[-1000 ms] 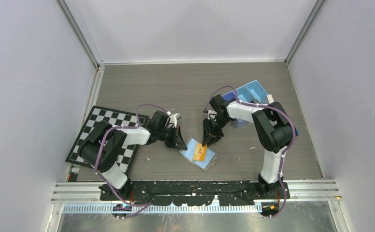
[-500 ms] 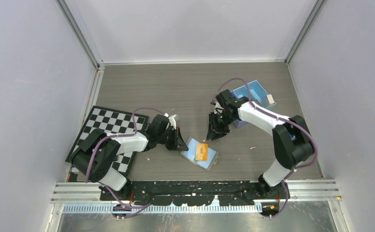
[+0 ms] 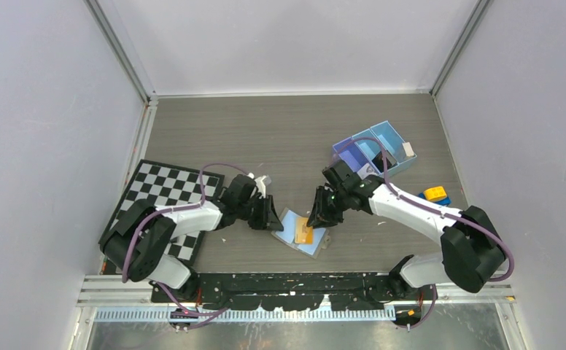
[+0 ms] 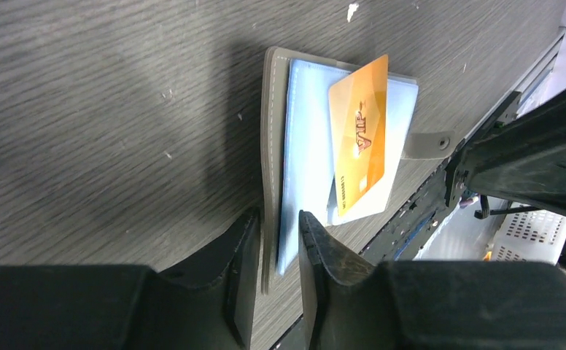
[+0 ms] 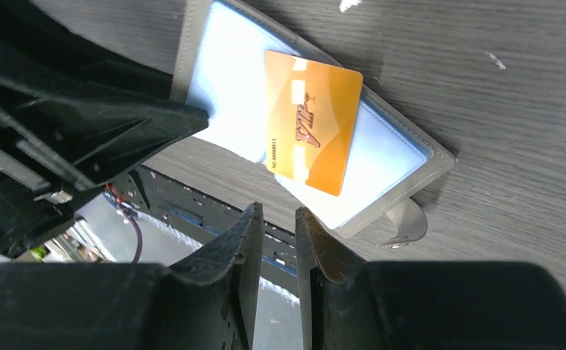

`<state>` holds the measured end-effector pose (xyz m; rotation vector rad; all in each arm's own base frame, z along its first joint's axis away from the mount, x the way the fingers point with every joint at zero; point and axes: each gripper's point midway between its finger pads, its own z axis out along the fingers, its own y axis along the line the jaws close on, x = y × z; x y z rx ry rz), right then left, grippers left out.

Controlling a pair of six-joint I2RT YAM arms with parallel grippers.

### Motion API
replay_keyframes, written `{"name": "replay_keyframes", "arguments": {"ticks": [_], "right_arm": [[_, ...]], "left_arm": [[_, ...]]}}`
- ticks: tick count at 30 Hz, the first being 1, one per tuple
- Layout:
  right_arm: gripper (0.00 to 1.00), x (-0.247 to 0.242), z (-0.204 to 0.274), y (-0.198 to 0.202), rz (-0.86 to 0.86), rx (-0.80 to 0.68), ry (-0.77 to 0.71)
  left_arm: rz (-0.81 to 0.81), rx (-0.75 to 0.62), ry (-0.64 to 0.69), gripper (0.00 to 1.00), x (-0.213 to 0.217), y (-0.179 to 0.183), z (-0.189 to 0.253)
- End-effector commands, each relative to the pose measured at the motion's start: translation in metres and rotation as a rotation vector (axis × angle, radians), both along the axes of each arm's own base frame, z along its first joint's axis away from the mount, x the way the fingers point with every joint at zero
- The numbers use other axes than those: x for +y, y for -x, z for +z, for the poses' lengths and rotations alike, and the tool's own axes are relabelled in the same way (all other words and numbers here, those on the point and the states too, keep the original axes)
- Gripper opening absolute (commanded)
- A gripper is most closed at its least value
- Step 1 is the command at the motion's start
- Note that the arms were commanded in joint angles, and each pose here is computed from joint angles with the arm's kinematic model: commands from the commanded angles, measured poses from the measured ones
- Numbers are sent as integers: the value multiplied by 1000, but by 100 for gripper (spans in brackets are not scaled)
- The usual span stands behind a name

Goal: Put the credit cards into the card holder
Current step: Insert the credit card into the card holder.

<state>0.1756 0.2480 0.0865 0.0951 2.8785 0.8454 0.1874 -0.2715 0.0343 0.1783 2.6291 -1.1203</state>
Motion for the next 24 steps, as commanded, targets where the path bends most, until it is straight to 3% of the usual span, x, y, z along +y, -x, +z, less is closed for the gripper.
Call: {"name": "replay_keyframes", "arguments": {"ticks": [1,9,24], "right_arm": [[28,11,-5,-16,-152,-32,-15],[29,6,-33,-7,-185,5,94],[30,-14,-55,7,-241,-8,176]], "left_arm": [[-30,-71,-1,30,-2,-7,19],[-66,-94,-20,39,-1,-7,24],[-95,-63,7,11,-9,-6,21]]}}
